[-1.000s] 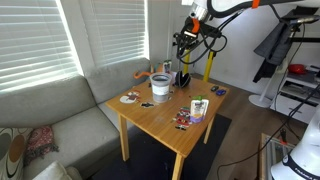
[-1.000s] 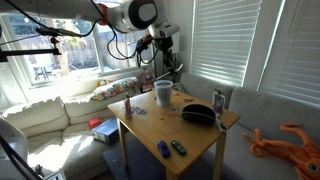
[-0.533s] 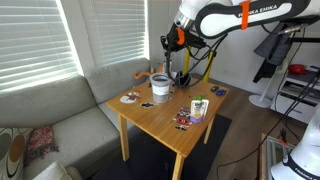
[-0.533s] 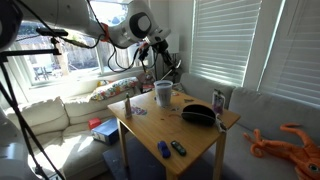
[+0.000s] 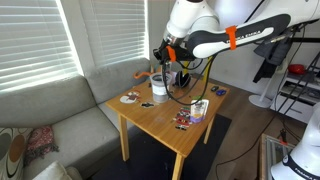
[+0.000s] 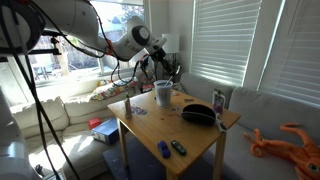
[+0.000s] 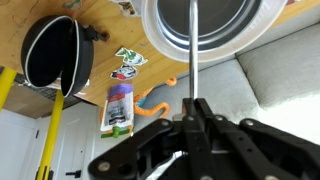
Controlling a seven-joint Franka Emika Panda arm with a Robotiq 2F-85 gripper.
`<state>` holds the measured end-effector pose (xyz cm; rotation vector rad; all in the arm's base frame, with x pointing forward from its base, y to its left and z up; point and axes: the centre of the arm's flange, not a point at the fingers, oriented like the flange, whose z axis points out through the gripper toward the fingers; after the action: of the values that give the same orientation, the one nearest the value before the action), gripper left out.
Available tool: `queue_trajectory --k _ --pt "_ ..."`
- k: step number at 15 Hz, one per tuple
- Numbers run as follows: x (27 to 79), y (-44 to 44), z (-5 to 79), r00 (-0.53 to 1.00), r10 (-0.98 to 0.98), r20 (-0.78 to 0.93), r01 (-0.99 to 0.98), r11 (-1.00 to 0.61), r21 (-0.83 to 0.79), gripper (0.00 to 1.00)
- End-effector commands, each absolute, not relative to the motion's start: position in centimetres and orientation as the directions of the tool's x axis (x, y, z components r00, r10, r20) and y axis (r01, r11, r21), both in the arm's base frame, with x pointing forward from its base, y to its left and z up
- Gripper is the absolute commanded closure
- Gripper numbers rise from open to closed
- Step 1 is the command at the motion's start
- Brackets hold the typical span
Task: Remove the spoon from the transparent cup and put the silver cup inside the transparent cup, then put the spoon in the silver cup
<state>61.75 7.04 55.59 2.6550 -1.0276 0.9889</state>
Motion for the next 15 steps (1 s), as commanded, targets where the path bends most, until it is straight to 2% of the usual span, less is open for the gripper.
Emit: queue_trajectory --k 1,9,15 --pt "61.4 8.7 54.6 0.542 -0.525 0.657 -0.637 -0.766 -0.086 0.98" --pt "59.5 10.8 51.4 0.579 -0.458 0.674 -0.649 -0.760 0.042 0.98" --pt "58.9 12.2 50.0 0.587 -0.437 0.682 -0.633 -0.773 0.050 0.98"
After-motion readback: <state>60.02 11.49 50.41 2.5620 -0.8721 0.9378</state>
